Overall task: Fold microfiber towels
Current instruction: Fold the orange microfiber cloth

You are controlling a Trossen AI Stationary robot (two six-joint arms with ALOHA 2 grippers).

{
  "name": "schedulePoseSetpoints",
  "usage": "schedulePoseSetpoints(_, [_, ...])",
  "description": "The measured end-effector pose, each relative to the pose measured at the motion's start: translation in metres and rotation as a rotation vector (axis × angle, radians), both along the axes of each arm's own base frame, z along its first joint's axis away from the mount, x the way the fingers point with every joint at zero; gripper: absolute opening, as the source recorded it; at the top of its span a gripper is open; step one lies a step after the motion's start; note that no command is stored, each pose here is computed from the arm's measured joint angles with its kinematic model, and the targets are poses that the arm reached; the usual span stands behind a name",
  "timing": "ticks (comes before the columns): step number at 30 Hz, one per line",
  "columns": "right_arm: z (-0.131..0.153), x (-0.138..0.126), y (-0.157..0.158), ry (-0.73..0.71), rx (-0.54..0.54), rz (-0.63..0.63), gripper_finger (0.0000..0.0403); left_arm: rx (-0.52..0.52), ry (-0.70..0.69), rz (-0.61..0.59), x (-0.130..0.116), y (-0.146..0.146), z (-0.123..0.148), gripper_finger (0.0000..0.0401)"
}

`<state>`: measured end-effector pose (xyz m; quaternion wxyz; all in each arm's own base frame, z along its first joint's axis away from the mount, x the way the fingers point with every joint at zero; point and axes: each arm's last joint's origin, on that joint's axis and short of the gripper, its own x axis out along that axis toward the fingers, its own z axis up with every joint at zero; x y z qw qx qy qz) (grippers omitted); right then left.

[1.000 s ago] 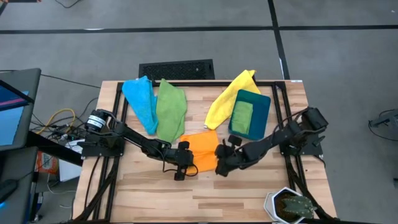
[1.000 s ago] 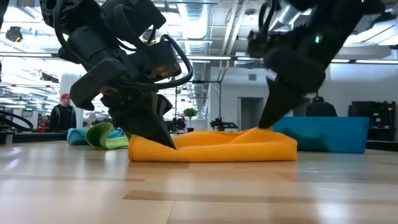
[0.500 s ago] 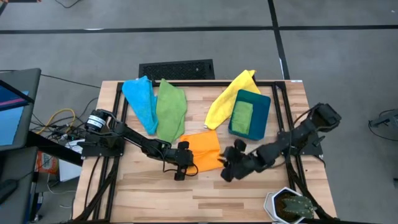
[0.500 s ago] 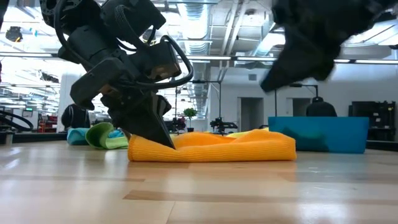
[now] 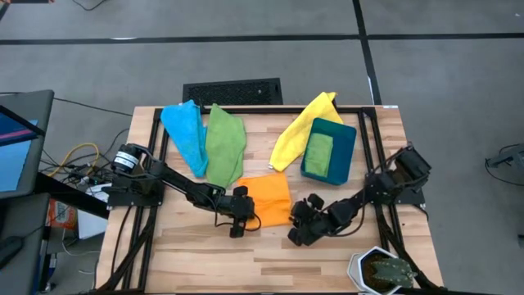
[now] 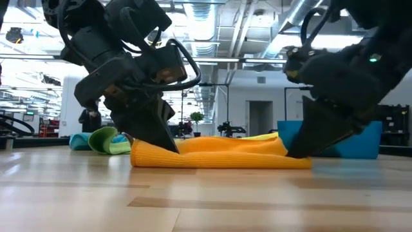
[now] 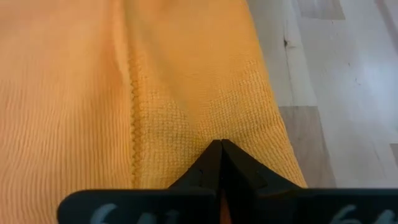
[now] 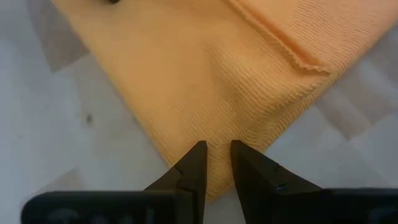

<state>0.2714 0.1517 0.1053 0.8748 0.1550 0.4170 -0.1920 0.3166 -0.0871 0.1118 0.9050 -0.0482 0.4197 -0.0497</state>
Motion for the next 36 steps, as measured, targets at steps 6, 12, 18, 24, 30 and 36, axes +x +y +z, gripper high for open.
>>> schedulePoseSetpoints(6, [0.002,-0.002,-0.001,0.007,-0.001,0.002,0.0097,-0.013,-0.051,0.026,-0.002,0.001,0.027,0.0000])
schedulePoseSetpoints(12, [0.002,-0.001,-0.001,0.008,-0.005,0.012,0.0097,0.086,-0.173,0.147,0.000,0.006,0.040,0.0000])
schedulePoseSetpoints(18, [0.002,-0.002,-0.001,0.012,-0.013,0.023,0.0097,0.052,-0.130,0.090,0.007,-0.001,0.013,0.0000])
schedulePoseSetpoints(24, [0.002,-0.002,0.000,0.011,-0.013,0.026,0.0097,0.175,-0.052,0.141,0.002,0.002,0.000,0.0000])
schedulePoseSetpoints(30, [0.020,-0.009,0.005,-0.039,-0.030,0.051,0.0097,0.170,-0.025,0.147,0.003,0.009,0.000,0.0000])
schedulePoseSetpoints(36, [0.048,-0.011,-0.005,-0.187,-0.205,-0.051,0.0097,0.164,-0.024,0.142,0.003,0.009,0.000,0.0000])
